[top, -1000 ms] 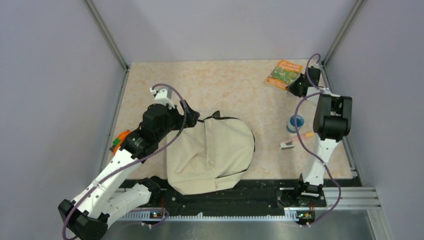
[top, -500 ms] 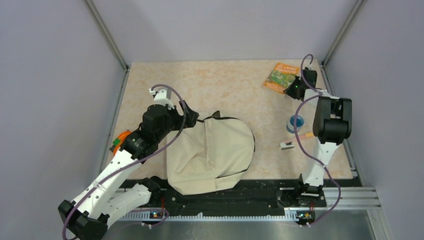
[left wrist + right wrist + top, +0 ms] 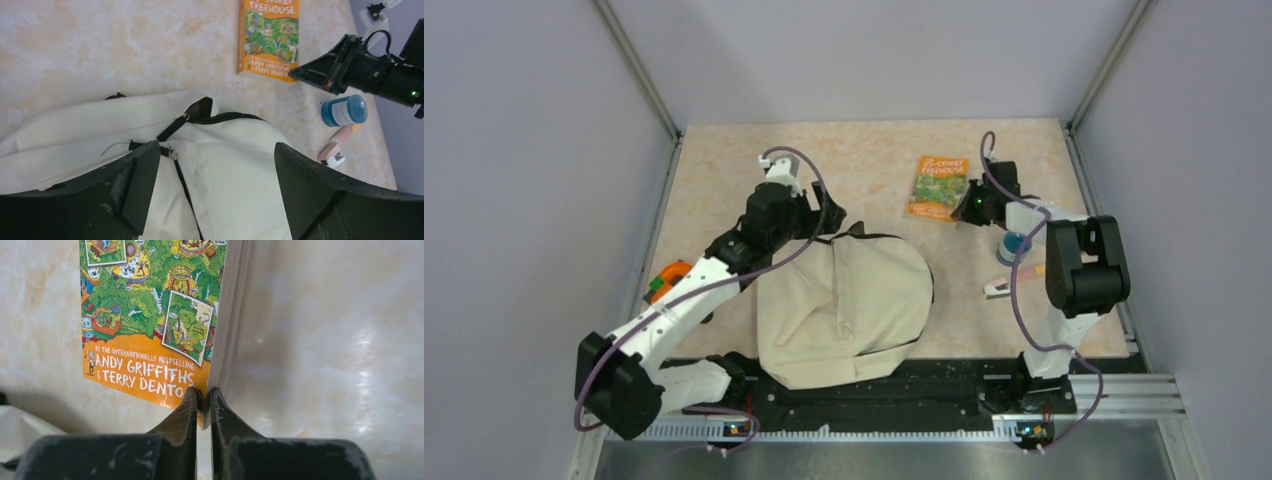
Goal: Pack the student bag
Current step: Move the book to the center of the board.
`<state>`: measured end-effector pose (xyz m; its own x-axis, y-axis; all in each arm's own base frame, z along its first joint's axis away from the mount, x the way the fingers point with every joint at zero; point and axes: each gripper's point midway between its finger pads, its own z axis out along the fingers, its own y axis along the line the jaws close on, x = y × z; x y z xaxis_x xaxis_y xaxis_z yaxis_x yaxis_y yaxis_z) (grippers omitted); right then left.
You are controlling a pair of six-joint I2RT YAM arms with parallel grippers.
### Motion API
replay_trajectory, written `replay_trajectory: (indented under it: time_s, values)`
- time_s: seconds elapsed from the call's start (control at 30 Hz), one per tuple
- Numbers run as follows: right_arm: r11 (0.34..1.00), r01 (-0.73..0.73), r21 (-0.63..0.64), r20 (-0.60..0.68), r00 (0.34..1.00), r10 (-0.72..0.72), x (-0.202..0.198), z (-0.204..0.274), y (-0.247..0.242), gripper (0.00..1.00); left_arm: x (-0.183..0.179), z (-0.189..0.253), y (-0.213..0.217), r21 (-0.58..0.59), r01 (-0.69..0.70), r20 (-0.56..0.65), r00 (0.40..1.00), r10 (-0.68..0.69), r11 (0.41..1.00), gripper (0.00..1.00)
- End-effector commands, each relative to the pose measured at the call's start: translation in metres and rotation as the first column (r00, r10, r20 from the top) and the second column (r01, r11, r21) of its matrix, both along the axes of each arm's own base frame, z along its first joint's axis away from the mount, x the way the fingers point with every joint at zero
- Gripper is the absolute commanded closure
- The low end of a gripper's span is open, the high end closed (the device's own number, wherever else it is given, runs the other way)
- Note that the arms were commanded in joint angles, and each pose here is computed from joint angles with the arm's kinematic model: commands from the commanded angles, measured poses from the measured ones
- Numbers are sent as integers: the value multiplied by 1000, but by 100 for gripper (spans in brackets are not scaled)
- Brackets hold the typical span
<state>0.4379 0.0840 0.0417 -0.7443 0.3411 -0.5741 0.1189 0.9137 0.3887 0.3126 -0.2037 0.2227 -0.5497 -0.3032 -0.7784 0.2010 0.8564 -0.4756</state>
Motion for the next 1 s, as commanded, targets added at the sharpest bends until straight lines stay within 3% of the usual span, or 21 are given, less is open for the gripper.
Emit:
replay_trajectory:
  time_s: [0.0, 0.2, 0.27, 0.43, 0.53, 0.97]
  values:
    - [988, -152, -35, -176, 974, 144, -64, -26, 34, 100, 39, 52, -30, -103, 43, 155, 987, -27, 994, 12]
    - [987, -157, -36, -129, 980, 151, -64, -2, 44, 99, 93, 33, -62, -72, 47, 123, 992, -37, 996, 12]
    - [988, -141, -62, -99, 986, 134, -53, 12, 41, 87, 111, 24, -73, -78, 48, 99, 994, -40, 996, 12]
    - [988, -134, -75, -45, 990, 131, -27, 35, 37, 46, 149, -7, -107, -111, 99, 15, 995, -98, 989, 13]
    - [990, -130, -54, -26, 991, 129, -11, 36, 34, 34, 165, -28, -129, -150, 146, -19, 988, -150, 978, 15]
    - [976, -196, 93, -31, 979, 199, 23, 12, 51, 26, 179, -117, -174, -202, 182, -210, 952, -224, 962, 17]
